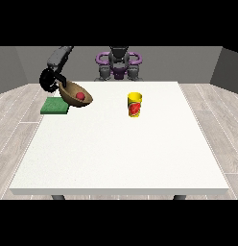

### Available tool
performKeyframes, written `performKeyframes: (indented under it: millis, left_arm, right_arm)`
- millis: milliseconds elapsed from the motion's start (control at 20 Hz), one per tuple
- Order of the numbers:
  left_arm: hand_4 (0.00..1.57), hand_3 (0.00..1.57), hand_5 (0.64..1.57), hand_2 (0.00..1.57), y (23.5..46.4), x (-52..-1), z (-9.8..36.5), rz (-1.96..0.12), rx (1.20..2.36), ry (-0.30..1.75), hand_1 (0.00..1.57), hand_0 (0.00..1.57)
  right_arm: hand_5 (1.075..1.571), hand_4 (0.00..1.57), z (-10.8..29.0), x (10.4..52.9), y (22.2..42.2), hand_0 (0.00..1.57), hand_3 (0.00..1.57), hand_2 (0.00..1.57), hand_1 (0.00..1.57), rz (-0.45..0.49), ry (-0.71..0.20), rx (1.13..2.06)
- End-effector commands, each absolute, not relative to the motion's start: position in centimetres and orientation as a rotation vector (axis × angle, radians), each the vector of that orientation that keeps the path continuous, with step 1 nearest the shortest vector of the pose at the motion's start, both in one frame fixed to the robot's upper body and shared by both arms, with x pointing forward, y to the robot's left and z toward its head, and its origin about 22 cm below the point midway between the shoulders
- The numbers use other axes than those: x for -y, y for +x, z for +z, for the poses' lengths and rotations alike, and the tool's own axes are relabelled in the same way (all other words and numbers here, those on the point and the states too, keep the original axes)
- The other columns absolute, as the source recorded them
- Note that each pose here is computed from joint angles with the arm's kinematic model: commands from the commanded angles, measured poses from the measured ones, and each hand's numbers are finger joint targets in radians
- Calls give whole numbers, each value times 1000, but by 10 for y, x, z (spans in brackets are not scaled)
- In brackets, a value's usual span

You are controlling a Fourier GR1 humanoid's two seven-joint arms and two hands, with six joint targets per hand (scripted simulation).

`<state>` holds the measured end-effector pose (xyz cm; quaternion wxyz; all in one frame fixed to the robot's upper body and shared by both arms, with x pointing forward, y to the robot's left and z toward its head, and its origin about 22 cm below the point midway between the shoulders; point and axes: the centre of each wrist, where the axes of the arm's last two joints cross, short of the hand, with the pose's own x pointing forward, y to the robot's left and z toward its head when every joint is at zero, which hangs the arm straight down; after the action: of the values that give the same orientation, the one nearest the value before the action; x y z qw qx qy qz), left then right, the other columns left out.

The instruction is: Pick the cup and pour the ball into the bowl, then pick the bowl and place it on the pad

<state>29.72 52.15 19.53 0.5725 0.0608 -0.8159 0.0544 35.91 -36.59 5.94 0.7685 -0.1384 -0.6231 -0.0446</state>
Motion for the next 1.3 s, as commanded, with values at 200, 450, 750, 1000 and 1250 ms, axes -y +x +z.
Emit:
performKeyframes:
  millis: [200,450,750,1000,1250]
  left_arm:
    - [684,0,1558,0,298,-513,226,105,2078,182,0,0]
    - [677,0,1559,0,291,-500,250,96,2155,189,0,0]
    - [692,0,1558,0,275,-505,274,128,2237,193,0,0]
    - [699,0,1558,0,269,-498,246,96,2176,153,0,0]
    - [683,0,1557,0,260,-503,273,75,2170,144,0,0]
  right_arm:
    - [1570,990,97,446,351,1571,1193,1571,1571,-201,-314,1545]
    - [1571,962,67,471,332,1571,81,1571,1571,-197,-372,1584]
    - [1571,977,117,512,327,1571,0,1571,1571,-234,-407,1670]
    - [1569,979,91,518,316,1571,0,1571,1571,-242,-410,1587]
    - [1565,999,50,499,313,1571,822,1571,1571,-177,-392,1550]
